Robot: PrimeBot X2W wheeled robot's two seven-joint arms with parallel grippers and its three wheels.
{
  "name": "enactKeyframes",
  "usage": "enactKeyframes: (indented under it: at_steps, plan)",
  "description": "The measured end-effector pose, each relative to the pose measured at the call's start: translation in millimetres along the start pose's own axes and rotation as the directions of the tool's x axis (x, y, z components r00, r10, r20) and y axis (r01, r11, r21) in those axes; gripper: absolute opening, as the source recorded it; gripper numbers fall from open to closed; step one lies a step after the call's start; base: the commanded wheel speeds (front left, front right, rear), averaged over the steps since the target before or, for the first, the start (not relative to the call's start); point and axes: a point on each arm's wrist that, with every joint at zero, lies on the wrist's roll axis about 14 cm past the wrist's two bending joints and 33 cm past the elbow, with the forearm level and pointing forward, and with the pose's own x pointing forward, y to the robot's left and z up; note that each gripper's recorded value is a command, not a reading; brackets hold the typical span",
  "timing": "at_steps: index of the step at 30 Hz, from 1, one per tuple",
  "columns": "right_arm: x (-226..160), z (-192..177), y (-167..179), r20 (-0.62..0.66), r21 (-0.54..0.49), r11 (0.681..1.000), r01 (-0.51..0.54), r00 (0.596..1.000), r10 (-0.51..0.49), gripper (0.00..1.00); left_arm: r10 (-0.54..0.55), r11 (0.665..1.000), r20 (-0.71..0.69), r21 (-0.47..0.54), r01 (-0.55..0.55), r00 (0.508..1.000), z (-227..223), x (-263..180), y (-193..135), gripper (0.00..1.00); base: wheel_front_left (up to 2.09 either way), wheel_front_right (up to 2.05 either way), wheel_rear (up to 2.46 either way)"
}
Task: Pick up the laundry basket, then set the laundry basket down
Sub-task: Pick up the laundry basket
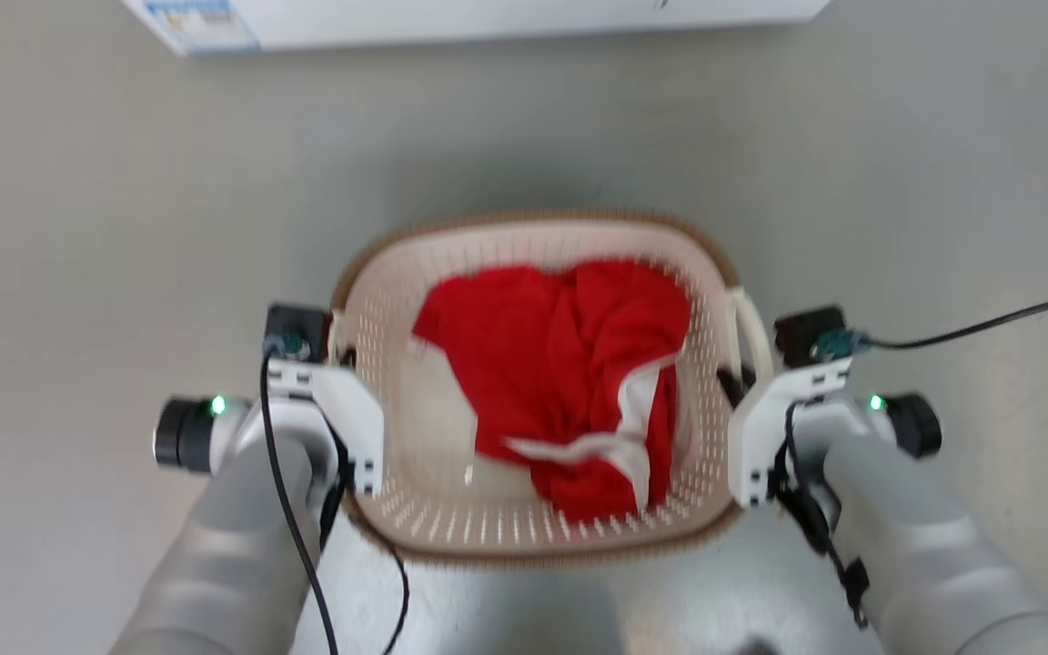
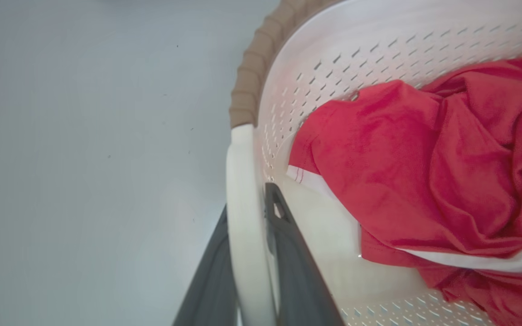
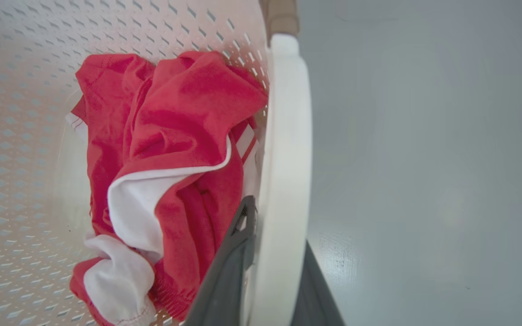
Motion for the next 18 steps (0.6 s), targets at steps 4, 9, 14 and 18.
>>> enactKeyframes:
  at_steps: [4, 9, 14, 18]
  plan:
    - [-28, -9, 2, -0.022, 0.002, 1.000, 0.009, 1.000, -0.009, 0.00, -0.009, 1.000, 0.008, 0.005, 0.009, 1.000, -1, -24, -9, 0.00, 0.00, 0.00, 0.00]
    - [-60, -14, 6, -0.021, 0.018, 1.000, 0.017, 1.000, -0.017, 0.00, -0.023, 0.999, 0.032, 0.023, 0.022, 0.999, 4, -50, -21, 0.00, 0.00, 0.00, 0.00]
    - [-88, -29, 10, -0.025, 0.038, 0.999, 0.023, 0.999, -0.022, 0.00, -0.039, 0.998, 0.051, 0.049, 0.037, 0.998, 3, -76, -33, 0.00, 0.00, 0.00, 0.00]
    - [-109, -37, 17, -0.018, 0.045, 0.999, 0.018, 1.000, -0.018, 0.00, -0.046, 0.996, 0.074, 0.085, 0.039, 0.996, 6, -97, -40, 0.00, 0.00, 0.00, 0.00]
